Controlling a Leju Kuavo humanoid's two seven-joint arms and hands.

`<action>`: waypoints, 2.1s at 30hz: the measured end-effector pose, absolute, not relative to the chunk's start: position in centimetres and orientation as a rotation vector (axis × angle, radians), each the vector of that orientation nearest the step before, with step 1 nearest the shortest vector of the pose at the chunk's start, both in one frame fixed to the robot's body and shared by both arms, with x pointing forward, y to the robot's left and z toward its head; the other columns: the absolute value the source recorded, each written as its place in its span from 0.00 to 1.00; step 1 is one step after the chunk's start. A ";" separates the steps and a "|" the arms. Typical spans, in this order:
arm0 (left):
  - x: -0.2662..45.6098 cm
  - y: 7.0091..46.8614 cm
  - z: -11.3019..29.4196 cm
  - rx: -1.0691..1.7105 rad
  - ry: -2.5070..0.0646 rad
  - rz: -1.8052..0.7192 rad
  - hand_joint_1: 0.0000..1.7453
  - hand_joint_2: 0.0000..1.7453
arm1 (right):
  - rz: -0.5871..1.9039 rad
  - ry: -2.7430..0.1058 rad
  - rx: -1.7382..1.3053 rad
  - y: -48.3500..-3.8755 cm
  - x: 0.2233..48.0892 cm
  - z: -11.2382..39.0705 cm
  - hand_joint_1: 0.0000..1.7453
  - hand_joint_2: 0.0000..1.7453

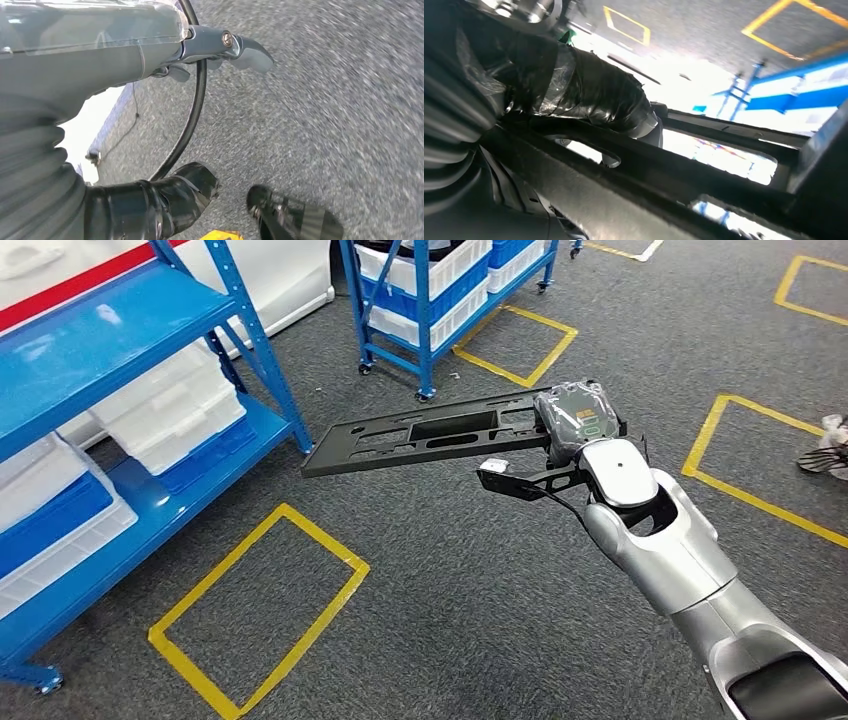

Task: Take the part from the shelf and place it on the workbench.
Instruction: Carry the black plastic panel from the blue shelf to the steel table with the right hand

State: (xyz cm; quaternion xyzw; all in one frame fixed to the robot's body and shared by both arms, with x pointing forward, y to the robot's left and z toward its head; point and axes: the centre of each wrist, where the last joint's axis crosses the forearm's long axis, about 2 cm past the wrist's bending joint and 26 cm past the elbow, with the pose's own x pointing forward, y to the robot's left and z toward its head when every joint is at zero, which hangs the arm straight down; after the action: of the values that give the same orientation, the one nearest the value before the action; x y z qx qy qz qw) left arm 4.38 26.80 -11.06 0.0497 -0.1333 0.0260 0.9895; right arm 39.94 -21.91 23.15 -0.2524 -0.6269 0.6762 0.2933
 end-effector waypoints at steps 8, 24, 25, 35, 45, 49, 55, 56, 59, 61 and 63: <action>4.6 27.1 -11.1 0.105 -0.269 0.049 0.00 1.00 | 1.800 -1.669 -0.671 -21.9 39.9 23.1 1.00 1.00; 4.6 26.7 -11.0 0.096 -0.271 0.053 0.00 1.00 | 1.803 -1.675 -0.721 -21.9 40.1 23.4 1.00 1.00; 4.6 26.7 -11.0 0.096 -0.271 0.053 0.00 1.00 | 1.802 -1.677 -0.724 -21.9 40.1 23.4 1.00 1.00; 4.7 26.6 -11.0 0.093 -0.270 0.057 0.00 1.00 | 1.775 -1.679 -0.738 -22.0 39.9 23.3 1.00 1.00; 4.7 26.6 -11.0 0.094 -0.268 0.059 0.00 1.00 | 1.763 -1.681 -0.735 -22.1 39.8 23.1 1.00 1.00; 4.4 26.6 -11.0 0.094 -0.263 0.058 0.00 1.00 | 1.760 -1.687 -0.738 -21.9 39.8 23.3 1.00 1.00; 4.3 26.6 -11.1 0.094 -0.261 0.058 0.00 1.00 | 1.761 -1.688 -0.737 -21.8 39.8 23.3 1.00 1.00; 4.3 26.7 -11.1 0.095 -0.262 0.058 0.00 1.00 | 1.762 -1.687 -0.738 -21.8 39.8 23.2 1.00 1.00; 4.5 26.8 -11.0 0.096 -0.269 0.055 0.00 1.00 | 1.763 -1.683 -0.745 -21.9 39.8 23.2 1.00 1.00; 4.7 26.7 -11.0 0.094 -0.274 0.054 0.00 1.00 | 1.763 -1.682 -0.752 -22.1 39.8 23.2 1.00 1.00; 4.6 26.7 -11.0 0.093 -0.273 0.052 0.00 1.00 | 1.765 -1.683 -0.758 -22.2 39.9 23.3 1.00 1.00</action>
State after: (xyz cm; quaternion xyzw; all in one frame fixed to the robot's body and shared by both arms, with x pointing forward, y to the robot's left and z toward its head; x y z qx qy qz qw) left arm 4.59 26.66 -11.03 0.0462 -0.1358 0.0261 0.9893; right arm 39.88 -22.15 23.33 -0.2840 -0.6308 0.6614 0.2899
